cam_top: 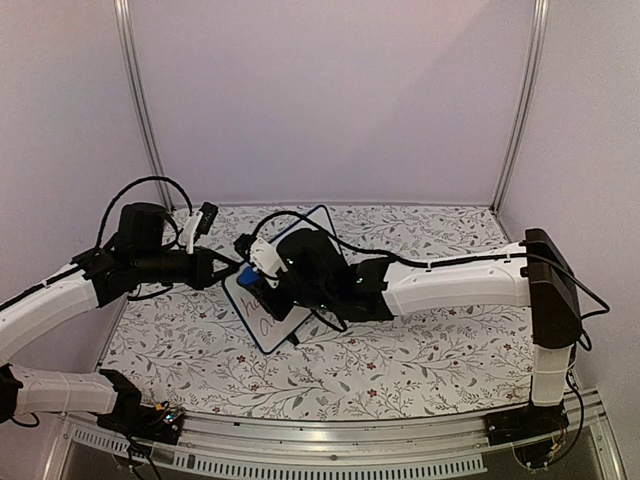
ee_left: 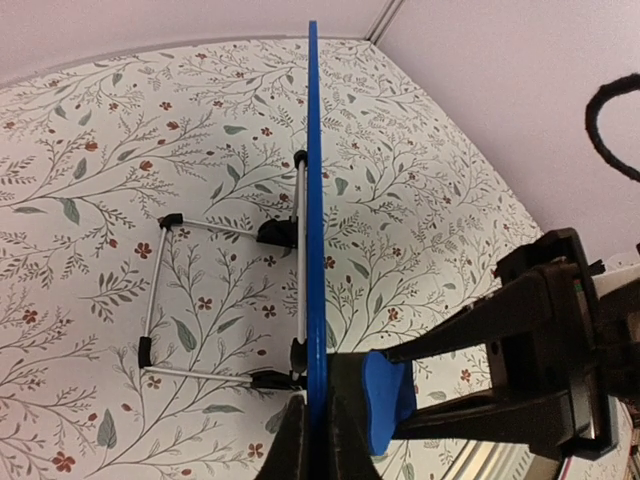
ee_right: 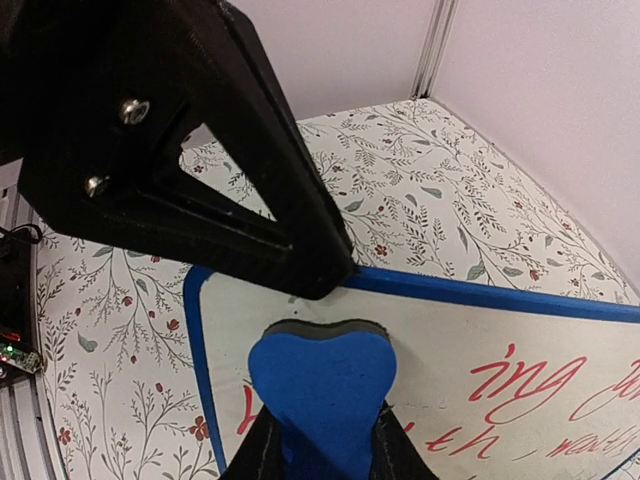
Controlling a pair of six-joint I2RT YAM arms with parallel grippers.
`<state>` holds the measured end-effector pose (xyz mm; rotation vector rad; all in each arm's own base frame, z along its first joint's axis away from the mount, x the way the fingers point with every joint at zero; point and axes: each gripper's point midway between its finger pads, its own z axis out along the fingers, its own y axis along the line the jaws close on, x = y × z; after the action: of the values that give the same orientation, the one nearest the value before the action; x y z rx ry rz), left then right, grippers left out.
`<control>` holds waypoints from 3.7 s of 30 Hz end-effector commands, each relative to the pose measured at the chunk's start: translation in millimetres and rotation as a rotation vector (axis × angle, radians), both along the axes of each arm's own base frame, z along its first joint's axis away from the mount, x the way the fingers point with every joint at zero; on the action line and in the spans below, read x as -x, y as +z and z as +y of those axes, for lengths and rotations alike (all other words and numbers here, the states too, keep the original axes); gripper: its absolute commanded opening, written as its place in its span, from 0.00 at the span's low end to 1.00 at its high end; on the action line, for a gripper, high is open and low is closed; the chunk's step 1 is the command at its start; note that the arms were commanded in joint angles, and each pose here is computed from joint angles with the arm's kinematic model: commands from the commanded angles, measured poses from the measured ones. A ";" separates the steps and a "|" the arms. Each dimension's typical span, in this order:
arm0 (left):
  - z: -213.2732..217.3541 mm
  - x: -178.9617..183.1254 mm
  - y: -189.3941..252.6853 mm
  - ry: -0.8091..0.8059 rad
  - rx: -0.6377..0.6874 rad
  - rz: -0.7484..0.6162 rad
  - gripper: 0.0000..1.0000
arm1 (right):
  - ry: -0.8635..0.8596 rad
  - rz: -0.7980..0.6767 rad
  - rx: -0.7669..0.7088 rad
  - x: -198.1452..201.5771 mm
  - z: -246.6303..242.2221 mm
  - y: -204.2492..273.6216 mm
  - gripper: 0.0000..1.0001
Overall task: Erase the whiteboard
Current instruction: Erase the center of the board.
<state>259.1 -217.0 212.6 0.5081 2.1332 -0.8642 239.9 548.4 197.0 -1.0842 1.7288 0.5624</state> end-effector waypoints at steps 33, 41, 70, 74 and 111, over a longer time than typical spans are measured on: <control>-8.8 6.1 -2.1 -0.052 0.011 0.010 0.00 | -0.013 -0.073 0.103 19.1 12.2 -28.3 0.15; -9.1 6.3 -1.9 -0.053 0.012 0.010 0.00 | -0.033 -0.041 0.154 23.4 -4.1 -55.4 0.15; -9.1 7.2 1.3 -0.055 0.020 0.001 0.00 | -0.196 -0.053 -0.053 -81.7 -86.0 37.3 0.15; -8.8 7.3 0.9 -0.054 0.019 0.001 0.00 | -0.162 -0.073 -0.039 -86.6 -71.5 38.3 0.15; -8.8 8.4 4.9 -0.059 0.027 -0.011 0.00 | -0.087 0.066 0.039 -48.3 -42.5 -39.2 0.15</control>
<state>261.0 -216.4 212.3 0.5023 2.1317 -0.8554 294.2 510.5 196.1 -0.9980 1.7686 0.5317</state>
